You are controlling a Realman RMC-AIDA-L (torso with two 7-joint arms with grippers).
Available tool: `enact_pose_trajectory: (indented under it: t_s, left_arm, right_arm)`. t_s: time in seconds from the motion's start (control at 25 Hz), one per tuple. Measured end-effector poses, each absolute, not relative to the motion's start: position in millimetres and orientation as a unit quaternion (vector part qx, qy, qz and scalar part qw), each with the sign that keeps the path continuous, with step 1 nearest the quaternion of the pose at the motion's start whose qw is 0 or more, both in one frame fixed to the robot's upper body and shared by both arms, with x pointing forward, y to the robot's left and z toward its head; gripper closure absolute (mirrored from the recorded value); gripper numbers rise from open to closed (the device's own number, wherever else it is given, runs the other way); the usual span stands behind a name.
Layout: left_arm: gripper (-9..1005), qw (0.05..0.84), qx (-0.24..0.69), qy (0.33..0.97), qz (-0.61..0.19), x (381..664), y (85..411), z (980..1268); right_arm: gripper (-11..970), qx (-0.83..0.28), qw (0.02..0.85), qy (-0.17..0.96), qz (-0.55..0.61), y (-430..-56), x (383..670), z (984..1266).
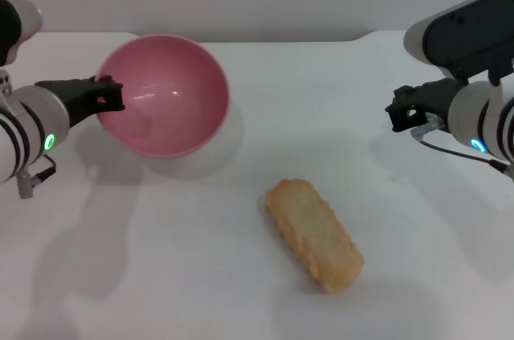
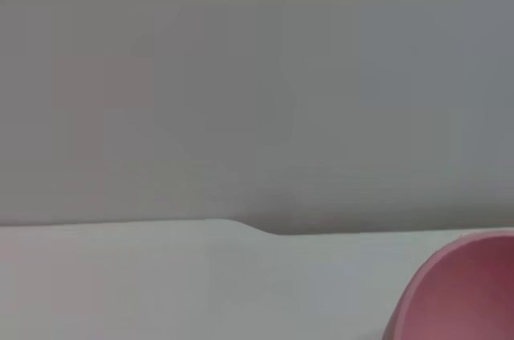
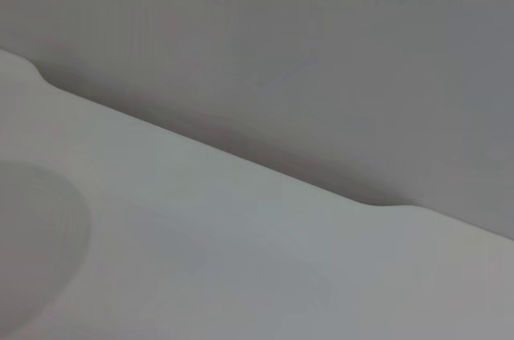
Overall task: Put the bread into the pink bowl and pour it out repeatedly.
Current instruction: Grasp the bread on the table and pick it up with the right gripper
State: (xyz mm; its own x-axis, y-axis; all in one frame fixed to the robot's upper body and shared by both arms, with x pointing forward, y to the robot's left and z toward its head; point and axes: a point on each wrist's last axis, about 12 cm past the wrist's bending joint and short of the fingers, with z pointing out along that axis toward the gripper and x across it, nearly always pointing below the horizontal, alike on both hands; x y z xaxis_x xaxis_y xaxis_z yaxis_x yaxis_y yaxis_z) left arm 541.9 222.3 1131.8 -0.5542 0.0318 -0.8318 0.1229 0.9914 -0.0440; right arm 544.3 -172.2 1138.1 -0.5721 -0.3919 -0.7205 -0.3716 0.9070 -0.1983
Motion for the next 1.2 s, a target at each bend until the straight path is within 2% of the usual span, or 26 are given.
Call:
enact_pose_trajectory:
  t_s: [0.56, 0.8, 1.08, 1.2]
  left_arm:
    - [948, 0.440, 0.068, 0.895, -0.016, 539, 229, 1147]
    - [948, 0.439, 0.065, 0.896, -0.013, 540, 232, 1146]
    - [948, 0.440, 0.064, 0.896, -0.010, 545, 234, 1144]
    - [948, 0.435, 0.066, 0.898, -0.008, 548, 234, 1141]
  right_arm:
    - [929, -0.224, 0.407, 0.885, 0.016, -164, 540, 1141]
    - [921, -0.237, 0.409, 0.880, 0.054, -146, 532, 1145]
    - [911, -0.248, 0.382, 0.885, 0.096, -130, 528, 1135]
    - [790, -0.243, 0.378, 0.888, 0.096, -130, 529, 1134]
